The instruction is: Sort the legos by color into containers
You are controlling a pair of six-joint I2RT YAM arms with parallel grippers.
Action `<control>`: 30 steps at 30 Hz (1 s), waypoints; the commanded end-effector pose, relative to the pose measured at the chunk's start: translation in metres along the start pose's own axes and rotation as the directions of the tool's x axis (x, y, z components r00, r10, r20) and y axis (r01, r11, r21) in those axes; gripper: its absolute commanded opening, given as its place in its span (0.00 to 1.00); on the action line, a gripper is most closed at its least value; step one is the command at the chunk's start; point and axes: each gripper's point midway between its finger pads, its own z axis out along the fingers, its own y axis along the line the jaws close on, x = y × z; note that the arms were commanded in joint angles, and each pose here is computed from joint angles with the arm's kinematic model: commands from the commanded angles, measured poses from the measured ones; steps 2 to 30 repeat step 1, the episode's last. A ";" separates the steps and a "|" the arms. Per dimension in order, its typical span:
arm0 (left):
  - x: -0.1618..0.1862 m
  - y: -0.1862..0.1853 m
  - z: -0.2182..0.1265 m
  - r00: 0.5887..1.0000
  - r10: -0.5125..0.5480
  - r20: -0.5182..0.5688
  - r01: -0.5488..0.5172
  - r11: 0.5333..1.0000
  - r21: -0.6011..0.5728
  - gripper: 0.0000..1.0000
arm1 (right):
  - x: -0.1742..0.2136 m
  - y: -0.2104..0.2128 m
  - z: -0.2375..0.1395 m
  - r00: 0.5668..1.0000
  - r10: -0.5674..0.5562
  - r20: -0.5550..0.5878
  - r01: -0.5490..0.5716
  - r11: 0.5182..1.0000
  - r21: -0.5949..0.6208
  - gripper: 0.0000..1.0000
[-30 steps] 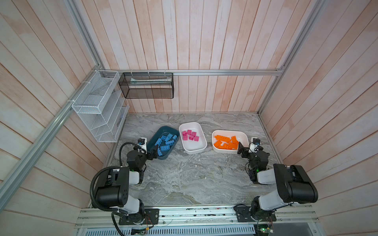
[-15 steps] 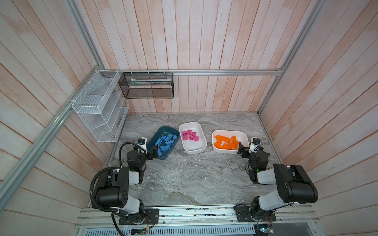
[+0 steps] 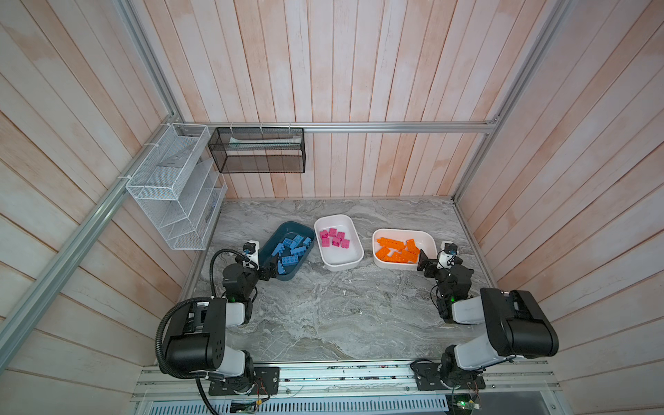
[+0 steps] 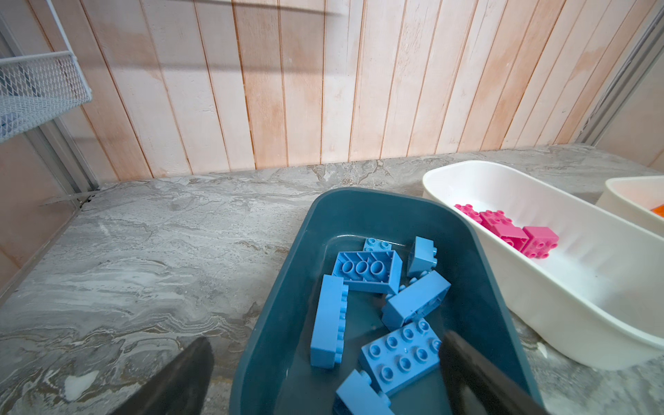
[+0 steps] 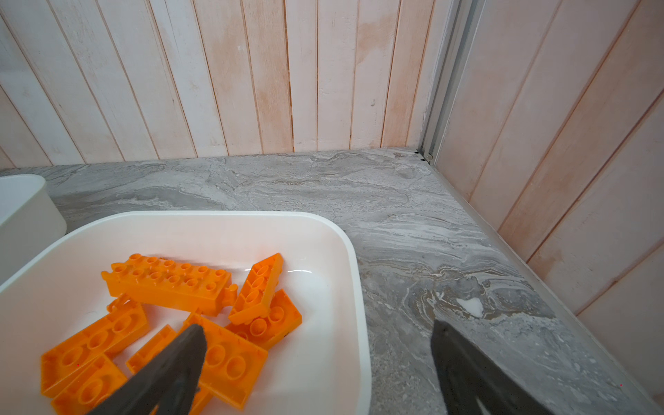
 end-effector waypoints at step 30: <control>-0.007 -0.001 0.004 1.000 0.021 0.021 -0.021 1.000 0.012 1.00 | -0.007 -0.001 0.003 1.000 -0.006 0.014 0.006 1.000 0.002 0.98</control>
